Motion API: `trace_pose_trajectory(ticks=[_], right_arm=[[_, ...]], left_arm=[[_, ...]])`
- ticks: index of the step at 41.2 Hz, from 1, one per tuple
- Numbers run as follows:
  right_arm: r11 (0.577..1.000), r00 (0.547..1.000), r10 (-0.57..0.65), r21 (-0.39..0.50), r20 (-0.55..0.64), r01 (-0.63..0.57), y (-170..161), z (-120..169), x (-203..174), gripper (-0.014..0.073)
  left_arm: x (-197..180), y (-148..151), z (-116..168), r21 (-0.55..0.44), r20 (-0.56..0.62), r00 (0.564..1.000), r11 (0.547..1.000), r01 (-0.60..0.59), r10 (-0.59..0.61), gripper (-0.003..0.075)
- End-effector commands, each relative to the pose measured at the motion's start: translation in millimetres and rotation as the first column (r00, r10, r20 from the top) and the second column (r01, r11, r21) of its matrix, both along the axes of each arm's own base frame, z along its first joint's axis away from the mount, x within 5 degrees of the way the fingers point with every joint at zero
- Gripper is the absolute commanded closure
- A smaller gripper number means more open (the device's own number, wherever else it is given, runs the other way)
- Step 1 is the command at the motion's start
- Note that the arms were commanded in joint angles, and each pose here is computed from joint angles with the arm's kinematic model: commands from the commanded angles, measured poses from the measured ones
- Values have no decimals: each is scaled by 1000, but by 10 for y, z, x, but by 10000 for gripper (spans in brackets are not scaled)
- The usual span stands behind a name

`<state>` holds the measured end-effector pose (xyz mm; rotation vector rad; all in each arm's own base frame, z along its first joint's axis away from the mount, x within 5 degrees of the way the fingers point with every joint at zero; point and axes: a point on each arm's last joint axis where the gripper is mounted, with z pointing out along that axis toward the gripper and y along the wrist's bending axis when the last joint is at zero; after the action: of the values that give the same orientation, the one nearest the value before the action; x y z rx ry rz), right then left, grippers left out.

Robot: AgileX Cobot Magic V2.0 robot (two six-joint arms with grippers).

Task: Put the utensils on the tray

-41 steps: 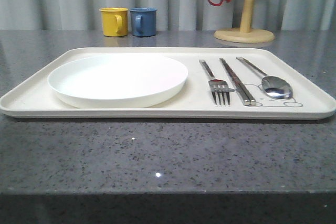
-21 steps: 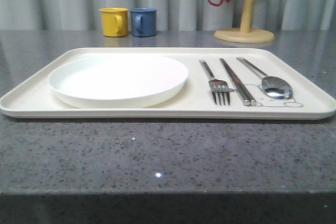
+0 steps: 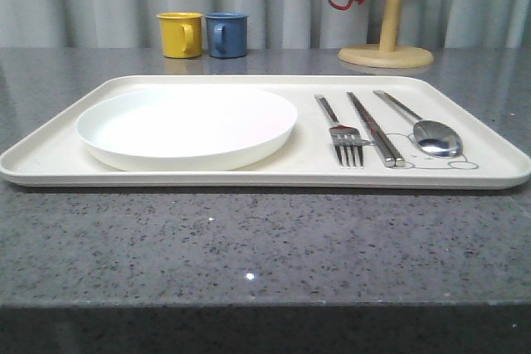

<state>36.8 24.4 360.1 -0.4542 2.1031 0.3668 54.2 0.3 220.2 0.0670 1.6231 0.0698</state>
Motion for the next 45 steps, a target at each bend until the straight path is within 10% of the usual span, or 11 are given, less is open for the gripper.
trace_pose_trajectory(ticks=[1,45], right_arm=[[1000,997,-3,28,81,1,8,117,31,663],[1000,997,-3,27,80,0,8,116,30,663]], left_arm=[[-8,0,52,-20,192,981,1000,2,1,738],[-11,-10,-32,-20,209,978,1000,22,-17,738]])
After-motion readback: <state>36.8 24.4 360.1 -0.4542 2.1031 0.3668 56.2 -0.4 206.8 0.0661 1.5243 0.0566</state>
